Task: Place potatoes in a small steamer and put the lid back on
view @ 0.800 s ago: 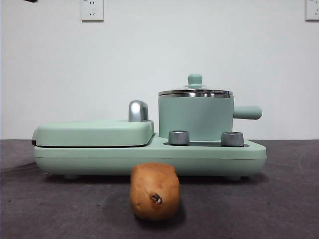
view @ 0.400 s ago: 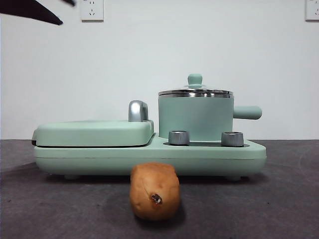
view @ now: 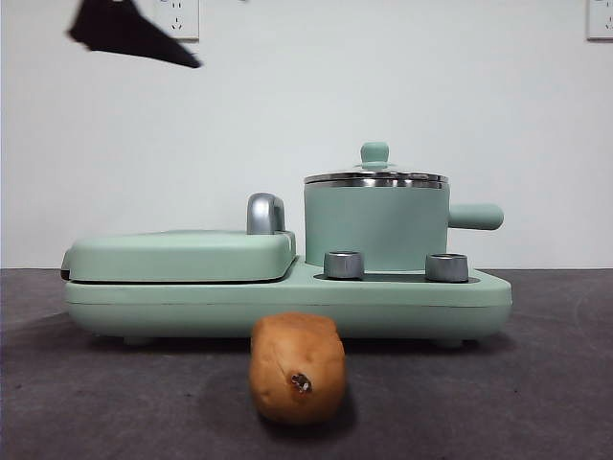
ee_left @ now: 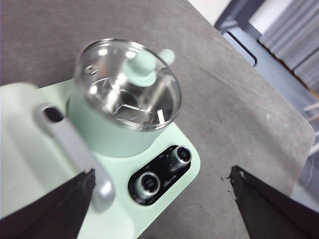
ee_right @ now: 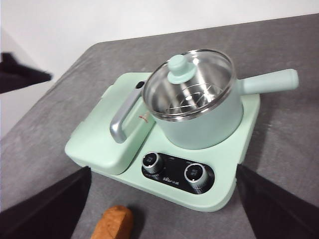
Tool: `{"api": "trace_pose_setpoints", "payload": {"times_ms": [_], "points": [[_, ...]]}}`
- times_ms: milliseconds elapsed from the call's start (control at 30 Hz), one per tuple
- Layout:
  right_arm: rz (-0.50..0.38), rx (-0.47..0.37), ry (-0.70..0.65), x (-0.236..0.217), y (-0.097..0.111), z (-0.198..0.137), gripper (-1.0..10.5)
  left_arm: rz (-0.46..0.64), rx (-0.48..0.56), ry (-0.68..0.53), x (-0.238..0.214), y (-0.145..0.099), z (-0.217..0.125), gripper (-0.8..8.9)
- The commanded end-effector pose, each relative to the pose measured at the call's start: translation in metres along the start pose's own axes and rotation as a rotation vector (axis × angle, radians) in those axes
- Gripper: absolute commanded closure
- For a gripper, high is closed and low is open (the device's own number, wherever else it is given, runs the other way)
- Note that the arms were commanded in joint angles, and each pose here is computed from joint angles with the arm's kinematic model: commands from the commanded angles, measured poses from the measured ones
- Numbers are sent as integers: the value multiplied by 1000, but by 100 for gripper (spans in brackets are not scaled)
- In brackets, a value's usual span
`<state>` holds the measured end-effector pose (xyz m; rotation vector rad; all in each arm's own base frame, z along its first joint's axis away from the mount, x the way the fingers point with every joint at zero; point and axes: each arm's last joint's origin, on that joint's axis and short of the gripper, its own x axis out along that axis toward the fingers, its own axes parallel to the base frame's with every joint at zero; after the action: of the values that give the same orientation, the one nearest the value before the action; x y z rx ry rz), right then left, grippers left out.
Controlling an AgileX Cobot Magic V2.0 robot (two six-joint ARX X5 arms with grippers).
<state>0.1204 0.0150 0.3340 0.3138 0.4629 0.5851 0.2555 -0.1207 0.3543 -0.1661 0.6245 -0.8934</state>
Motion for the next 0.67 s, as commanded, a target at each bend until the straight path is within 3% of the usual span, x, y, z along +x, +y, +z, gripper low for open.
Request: {"api": "trace_pose_setpoints", "payload": {"times_ms": [33, 367, 567, 667], "points": [[8, -25, -17, -2, 3, 5, 480, -17, 42, 39, 22, -2, 20, 372], [9, -22, -17, -2, 3, 5, 480, 111, 169, 92, 105, -8, 61, 373], [9, -22, -17, -2, 3, 5, 480, 125, 234, 49, 153, -13, 67, 378], [9, -22, -16, -2, 3, 5, 480, 192, 256, 26, 176, -16, 61, 378]]}}
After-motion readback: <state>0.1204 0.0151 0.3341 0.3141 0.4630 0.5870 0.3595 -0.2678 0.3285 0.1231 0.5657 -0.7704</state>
